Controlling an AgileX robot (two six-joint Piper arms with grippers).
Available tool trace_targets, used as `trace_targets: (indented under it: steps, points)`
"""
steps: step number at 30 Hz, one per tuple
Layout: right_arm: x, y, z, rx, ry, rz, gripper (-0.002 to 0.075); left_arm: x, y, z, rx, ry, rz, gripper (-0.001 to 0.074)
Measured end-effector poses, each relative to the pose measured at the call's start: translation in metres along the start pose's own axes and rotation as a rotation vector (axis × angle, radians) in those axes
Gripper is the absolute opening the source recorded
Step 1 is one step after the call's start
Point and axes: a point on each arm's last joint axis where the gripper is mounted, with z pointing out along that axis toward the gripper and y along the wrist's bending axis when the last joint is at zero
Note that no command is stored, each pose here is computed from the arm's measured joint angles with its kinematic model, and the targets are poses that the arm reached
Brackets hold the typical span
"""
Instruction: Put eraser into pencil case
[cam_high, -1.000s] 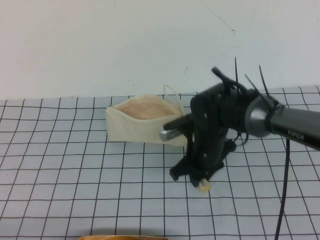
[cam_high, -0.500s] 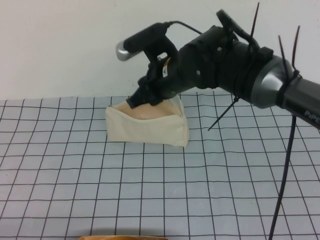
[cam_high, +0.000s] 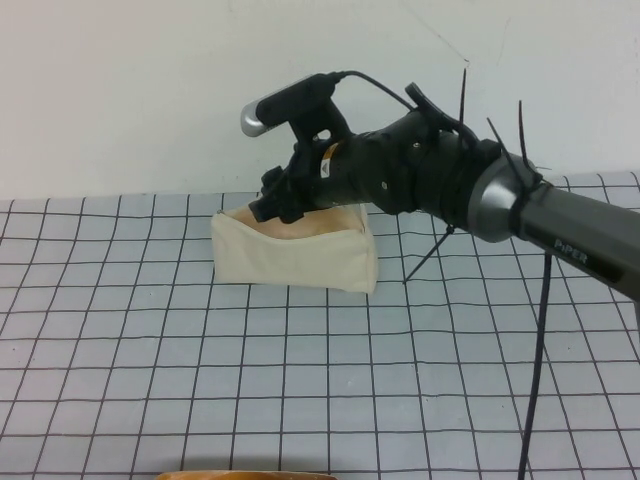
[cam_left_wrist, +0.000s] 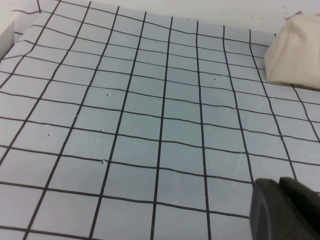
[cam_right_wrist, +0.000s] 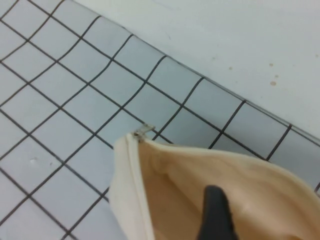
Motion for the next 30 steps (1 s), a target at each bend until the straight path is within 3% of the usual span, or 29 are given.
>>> trace_targets:
  steps: [4,10,13,20,30]
  points:
    - [-0.004,-0.001,-0.011,0.0,0.035,0.004,0.0401,0.0,0.0,0.0,0.0,0.0,0.0,-0.0002]
    - [-0.035,0.002,-0.085,0.002,0.066,0.0,0.0093,0.0,0.0,0.0,0.0,0.0,0.0,-0.0002]
    - [-0.037,0.008,-0.128,-0.007,0.014,0.01,0.0024,0.0,0.0,0.0,0.0,0.0,0.0,-0.0002]
    - [0.002,0.011,-0.226,-0.032,-0.124,0.02,0.0,0.0,0.0,0.0,0.0,0.0,0.0,-0.0002]
    - [0.081,0.004,-0.34,-0.007,-0.13,-0.038,-0.0001,0.0,0.0,0.0,0.0,0.0,0.0,-0.0002]
